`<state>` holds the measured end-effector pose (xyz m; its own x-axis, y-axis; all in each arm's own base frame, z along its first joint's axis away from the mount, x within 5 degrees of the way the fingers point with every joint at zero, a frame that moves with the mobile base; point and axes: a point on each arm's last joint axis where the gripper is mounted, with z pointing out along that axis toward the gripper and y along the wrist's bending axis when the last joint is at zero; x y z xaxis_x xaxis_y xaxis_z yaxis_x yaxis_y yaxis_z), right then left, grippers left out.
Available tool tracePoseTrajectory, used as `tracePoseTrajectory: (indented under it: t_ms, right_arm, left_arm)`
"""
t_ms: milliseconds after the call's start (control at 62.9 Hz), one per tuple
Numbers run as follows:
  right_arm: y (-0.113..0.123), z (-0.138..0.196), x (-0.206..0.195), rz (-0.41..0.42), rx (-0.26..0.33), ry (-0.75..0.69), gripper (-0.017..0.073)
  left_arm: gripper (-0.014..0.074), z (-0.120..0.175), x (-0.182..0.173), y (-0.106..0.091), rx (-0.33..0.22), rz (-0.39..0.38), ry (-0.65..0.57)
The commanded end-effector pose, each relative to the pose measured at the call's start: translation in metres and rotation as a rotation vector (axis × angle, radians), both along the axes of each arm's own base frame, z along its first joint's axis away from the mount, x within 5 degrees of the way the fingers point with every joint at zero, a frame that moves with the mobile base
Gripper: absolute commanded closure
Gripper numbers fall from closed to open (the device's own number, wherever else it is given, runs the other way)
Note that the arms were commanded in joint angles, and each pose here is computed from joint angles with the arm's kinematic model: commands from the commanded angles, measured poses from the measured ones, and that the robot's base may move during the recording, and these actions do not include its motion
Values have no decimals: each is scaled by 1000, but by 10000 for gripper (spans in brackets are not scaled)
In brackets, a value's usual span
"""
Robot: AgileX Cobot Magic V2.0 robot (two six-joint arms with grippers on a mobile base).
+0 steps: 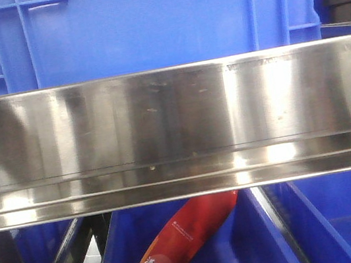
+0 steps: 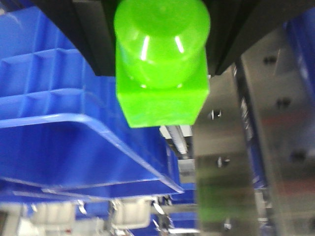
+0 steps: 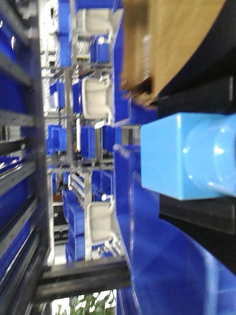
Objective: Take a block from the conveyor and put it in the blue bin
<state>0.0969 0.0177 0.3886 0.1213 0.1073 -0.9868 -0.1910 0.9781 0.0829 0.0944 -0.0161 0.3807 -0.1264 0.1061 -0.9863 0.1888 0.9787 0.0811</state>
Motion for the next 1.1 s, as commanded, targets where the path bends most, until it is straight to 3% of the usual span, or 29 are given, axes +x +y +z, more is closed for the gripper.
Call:
tracePoseTrajectory:
  t_ms: [0, 366, 572, 858, 969, 1081]
  right_arm:
    - [8, 8, 21, 34, -26, 26, 721]
    - [83, 23, 114, 261, -60, 125, 721]
    - [114, 21, 150, 308, -73, 153, 721]
    - [128, 21, 171, 315, -79, 169, 721]
    - [130, 17, 174, 315, -86, 189, 721]
    - [132, 7, 178, 320, -109, 252, 706]
  left_arm:
    - [705, 16, 10, -5, 34, -56, -4]
    - [705, 59, 68, -27, -42, -255, 18]
    - [705, 67, 110, -63, -43, -403, 59]
    - [705, 50, 162, -122, -72, -472, 68]
    - [705, 36, 177, -133, -78, -459, 95]
    - [653, 26, 185, -139, -136, -458, 143]
